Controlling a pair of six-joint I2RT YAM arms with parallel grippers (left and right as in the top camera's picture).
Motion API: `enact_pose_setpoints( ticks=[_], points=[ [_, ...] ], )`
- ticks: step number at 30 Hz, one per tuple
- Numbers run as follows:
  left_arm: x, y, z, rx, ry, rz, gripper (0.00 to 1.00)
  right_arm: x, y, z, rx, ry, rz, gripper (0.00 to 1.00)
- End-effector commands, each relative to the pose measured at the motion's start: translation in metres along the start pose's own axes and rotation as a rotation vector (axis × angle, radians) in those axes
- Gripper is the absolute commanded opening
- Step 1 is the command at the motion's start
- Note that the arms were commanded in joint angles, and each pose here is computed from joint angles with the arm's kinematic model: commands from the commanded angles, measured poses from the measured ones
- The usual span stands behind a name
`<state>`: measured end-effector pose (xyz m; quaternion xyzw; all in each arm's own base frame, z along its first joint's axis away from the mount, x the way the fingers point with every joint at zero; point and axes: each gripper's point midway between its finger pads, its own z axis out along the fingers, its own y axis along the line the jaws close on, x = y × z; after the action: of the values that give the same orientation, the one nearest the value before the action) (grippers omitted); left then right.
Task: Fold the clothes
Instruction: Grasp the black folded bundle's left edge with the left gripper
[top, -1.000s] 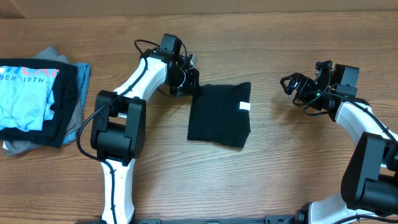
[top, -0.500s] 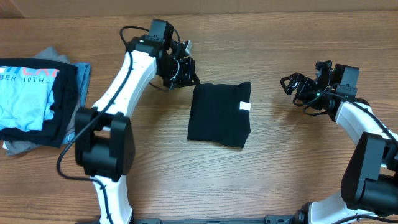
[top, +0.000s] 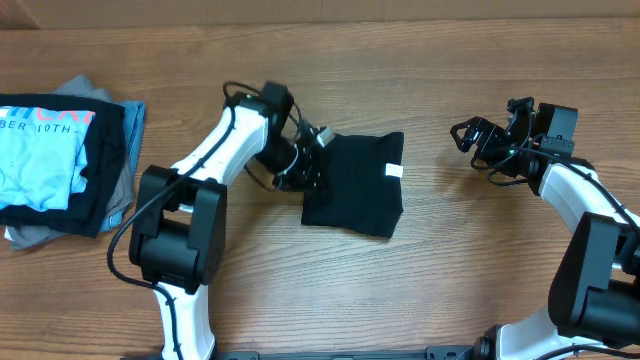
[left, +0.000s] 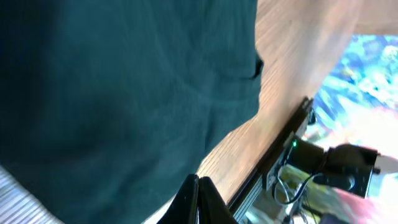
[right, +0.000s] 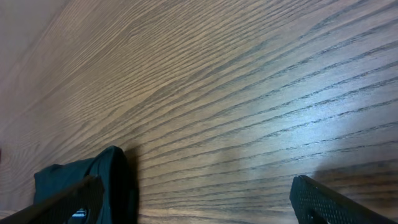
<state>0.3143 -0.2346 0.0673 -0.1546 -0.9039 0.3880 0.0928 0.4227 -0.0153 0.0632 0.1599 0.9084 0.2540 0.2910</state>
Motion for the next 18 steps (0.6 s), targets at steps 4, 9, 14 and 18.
enact_pose_setpoints(
  ticks=[4,9,14,18],
  points=[
    [0.021,0.02,0.031,0.077,0.02,-0.002,0.04,-0.007,0.004,-0.005,-0.002,-0.024,-0.012,1.0],
    [0.026,0.037,0.046,0.071,0.0,-0.074,0.04,-0.007,0.004,-0.005,-0.002,-0.024,-0.012,1.0],
    [0.028,0.042,0.051,0.067,-0.008,-0.097,0.04,-0.007,0.004,-0.005,-0.002,-0.024,-0.012,1.0],
    [0.026,0.033,0.049,0.114,-0.01,-0.141,0.04,-0.007,0.004,-0.005,-0.002,-0.024,-0.012,1.0]
  ],
)
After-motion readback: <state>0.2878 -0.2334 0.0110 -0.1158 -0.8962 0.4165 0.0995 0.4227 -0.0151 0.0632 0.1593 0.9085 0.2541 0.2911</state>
